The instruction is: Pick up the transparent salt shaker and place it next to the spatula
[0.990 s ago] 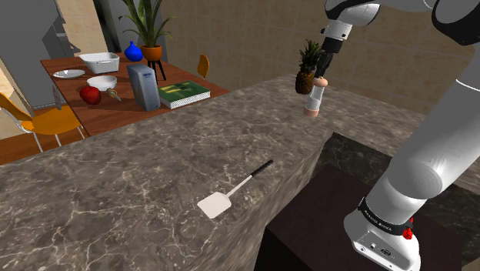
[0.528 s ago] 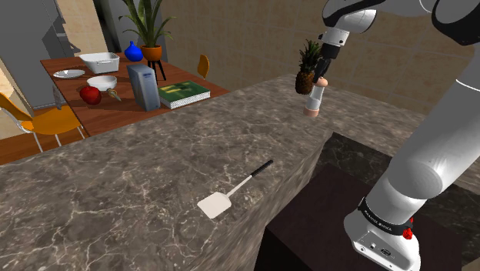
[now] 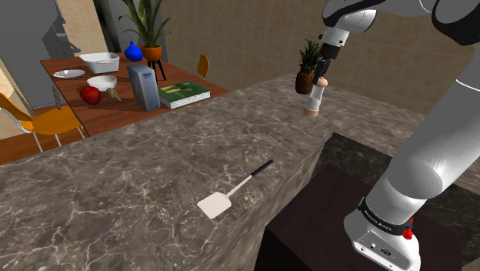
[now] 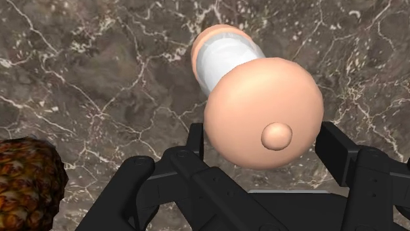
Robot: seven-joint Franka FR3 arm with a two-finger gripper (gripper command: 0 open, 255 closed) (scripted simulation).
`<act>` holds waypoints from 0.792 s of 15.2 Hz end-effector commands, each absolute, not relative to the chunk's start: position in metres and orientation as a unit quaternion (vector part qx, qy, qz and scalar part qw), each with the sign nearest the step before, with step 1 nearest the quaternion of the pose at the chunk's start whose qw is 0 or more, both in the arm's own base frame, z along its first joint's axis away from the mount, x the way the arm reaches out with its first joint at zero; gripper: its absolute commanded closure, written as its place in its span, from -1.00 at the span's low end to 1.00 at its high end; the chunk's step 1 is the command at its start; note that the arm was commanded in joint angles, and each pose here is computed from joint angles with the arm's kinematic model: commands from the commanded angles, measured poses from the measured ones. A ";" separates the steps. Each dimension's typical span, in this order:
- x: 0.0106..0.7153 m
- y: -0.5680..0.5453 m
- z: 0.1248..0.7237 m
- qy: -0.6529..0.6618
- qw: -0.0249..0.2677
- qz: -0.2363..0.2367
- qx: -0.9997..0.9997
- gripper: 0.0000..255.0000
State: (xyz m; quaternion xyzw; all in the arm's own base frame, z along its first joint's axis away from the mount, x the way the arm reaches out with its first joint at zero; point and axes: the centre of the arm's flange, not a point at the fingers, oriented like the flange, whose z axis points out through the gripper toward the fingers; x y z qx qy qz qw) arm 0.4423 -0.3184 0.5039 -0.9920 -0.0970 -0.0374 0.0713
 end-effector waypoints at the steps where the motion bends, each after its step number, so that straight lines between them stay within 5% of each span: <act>1: 0.442 -0.318 0.503 -0.097 0.071 -0.037 -0.992 1.00; 12: 0.442 -0.318 0.535 -0.097 0.071 -0.037 -0.992 1.00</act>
